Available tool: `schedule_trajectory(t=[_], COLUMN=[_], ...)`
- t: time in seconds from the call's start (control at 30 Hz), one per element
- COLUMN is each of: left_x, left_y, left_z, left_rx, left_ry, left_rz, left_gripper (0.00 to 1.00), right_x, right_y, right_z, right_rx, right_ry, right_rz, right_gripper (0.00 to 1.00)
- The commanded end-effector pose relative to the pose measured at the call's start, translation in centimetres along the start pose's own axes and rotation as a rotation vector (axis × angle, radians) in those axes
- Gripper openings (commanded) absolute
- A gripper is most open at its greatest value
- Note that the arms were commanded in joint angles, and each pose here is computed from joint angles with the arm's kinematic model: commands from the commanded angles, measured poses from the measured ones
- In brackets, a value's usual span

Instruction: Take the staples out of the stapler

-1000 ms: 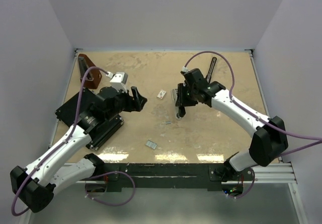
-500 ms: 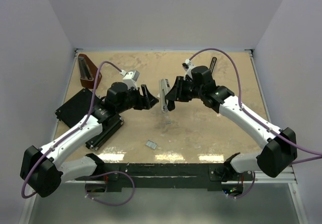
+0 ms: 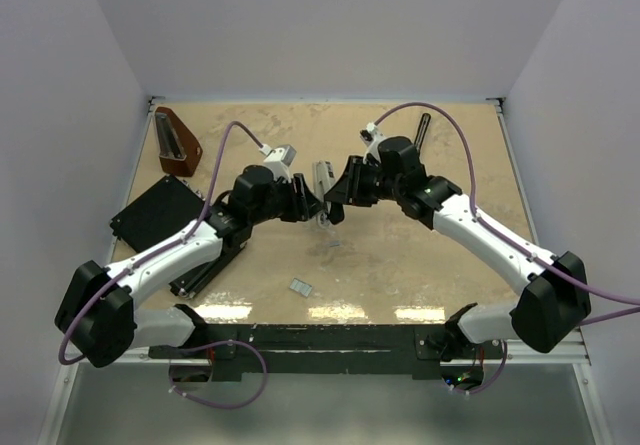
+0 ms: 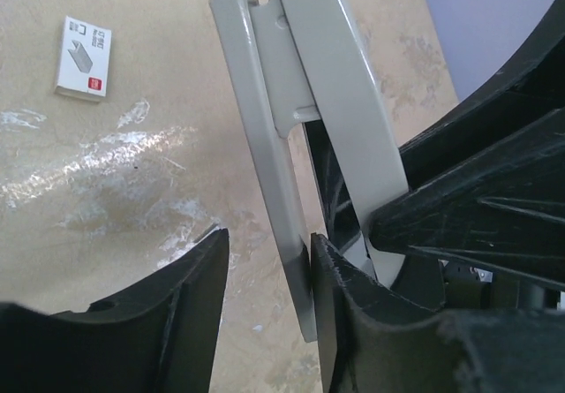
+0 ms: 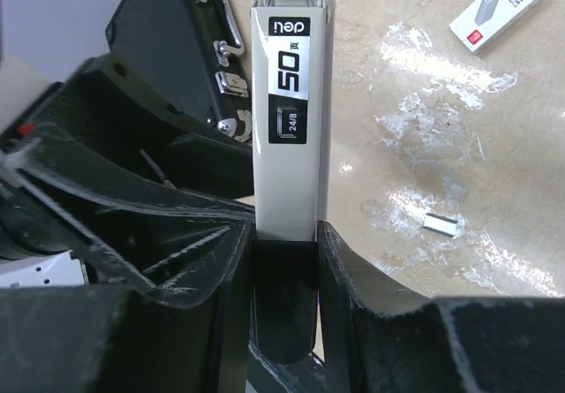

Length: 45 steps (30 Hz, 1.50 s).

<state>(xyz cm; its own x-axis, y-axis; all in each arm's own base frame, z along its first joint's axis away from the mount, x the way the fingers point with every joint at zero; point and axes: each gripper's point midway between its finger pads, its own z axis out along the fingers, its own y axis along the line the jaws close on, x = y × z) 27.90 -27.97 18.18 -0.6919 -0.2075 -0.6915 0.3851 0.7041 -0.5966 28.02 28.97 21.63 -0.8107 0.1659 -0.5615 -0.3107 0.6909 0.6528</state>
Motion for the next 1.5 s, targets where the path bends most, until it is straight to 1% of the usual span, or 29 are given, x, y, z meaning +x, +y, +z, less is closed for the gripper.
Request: schedule_trajectory(t=[0.0,0.13,0.17,0.23,0.33,0.37,0.4,0.47,0.5,0.53,0.6,0.63,0.73,0.8,0.83,0.93,1.1,1.2,1.27,1.37,1.47], left_x=[0.0,0.4,0.5,0.5,0.8,1.0,1.3,1.0,0.9,0.8,0.4,0.1,-0.7,-0.8,-0.9,-1.2,-1.5,-1.7,-1.9,-1.8,-1.7], left_y=[-1.0,0.0,0.2,-0.3,-1.8,-2.1,-2.5,-3.4,-3.5,-3.5,-3.4,-3.5,-3.4,-3.0,-2.9,-2.9,-3.3,-3.3,-3.5,-3.4,-3.2], left_z=[0.7,0.7,0.6,0.6,0.7,0.8,0.7,0.5,0.4,0.2,-0.2,-0.4,-1.1,-1.0,-1.1,-1.0,-0.7,-0.7,-0.8,-0.8,-0.8], left_rx=[0.029,-0.018,-0.022,0.003,0.084,0.103,0.129,0.168,0.175,0.175,0.161,0.158,0.136,0.116,0.11,0.109,0.122,0.125,0.13,0.13,0.124], left_ry=[-0.025,-0.02,-0.02,-0.021,-0.001,0.011,0.026,0.015,0.007,0.003,-0.022,-0.034,-0.072,-0.085,-0.09,-0.102,-0.112,-0.119,-0.123,-0.123,-0.128], left_rz=[0.006,0.009,0.006,0.006,-0.011,-0.018,-0.026,-0.04,-0.046,-0.061,-0.072,-0.083,-0.103,-0.113,-0.115,-0.126,-0.145,-0.146,-0.14,-0.135,-0.141], left_gripper=[0.43,0.43,0.46,0.5,0.51,0.48,0.37,0.23,0.06,0.0,0.0,0.0,0.0,0.0,0.0,0.0,0.0,0.0,0.0,0.0,0.0], right_x=[-2.9,-2.6,-2.6,-2.5,-2.2,-2.1,-2.1,-1.9,-2.3,-1.9,-2.0,-1.6,-0.7,-0.1,0.5,1.7,1.9,2.4,3.4,4.3,5.1], right_y=[5.0,5.1,5.4,5.7,6.1,6.2,6.1,5.7,5.0,4.5,4.2,3.9,3.2,2.9,2.4,2.0,1.6,1.1,0.5,0.4,0.7], right_z=[-1.7,-1.5,-1.4,-1.3,-0.7,-0.5,-0.4,-0.1,0.0,0.1,0.0,0.1,0.1,0.2,0.3,0.6,0.1,0.0,0.2,0.3,0.1], right_rx=[-0.166,-0.172,-0.18,-0.188,-0.203,-0.205,-0.201,-0.179,-0.138,-0.113,-0.101,-0.097,-0.103,-0.107,-0.105,-0.118,-0.115,-0.109,-0.11,-0.136,-0.174], right_ry=[-0.13,-0.127,-0.123,-0.116,-0.098,-0.094,-0.09,-0.081,-0.096,-0.081,-0.084,-0.077,-0.073,-0.066,-0.047,-0.021,-0.04,-0.041,-0.015,-0.002,0.011], right_rz=[-0.048,-0.041,-0.046,-0.048,-0.053,-0.056,-0.057,-0.074,-0.077,-0.08,-0.101,-0.103,-0.117,-0.127,-0.127,-0.121,-0.112,-0.111,-0.095,-0.081,-0.065], right_gripper=[0.0,0.0,0.0,0.0,0.0,0.0,0.0,0.01,0.04,0.09,0.17,0.28,0.43,0.47,0.5,0.54,0.54,0.57,0.58,0.55,0.49])
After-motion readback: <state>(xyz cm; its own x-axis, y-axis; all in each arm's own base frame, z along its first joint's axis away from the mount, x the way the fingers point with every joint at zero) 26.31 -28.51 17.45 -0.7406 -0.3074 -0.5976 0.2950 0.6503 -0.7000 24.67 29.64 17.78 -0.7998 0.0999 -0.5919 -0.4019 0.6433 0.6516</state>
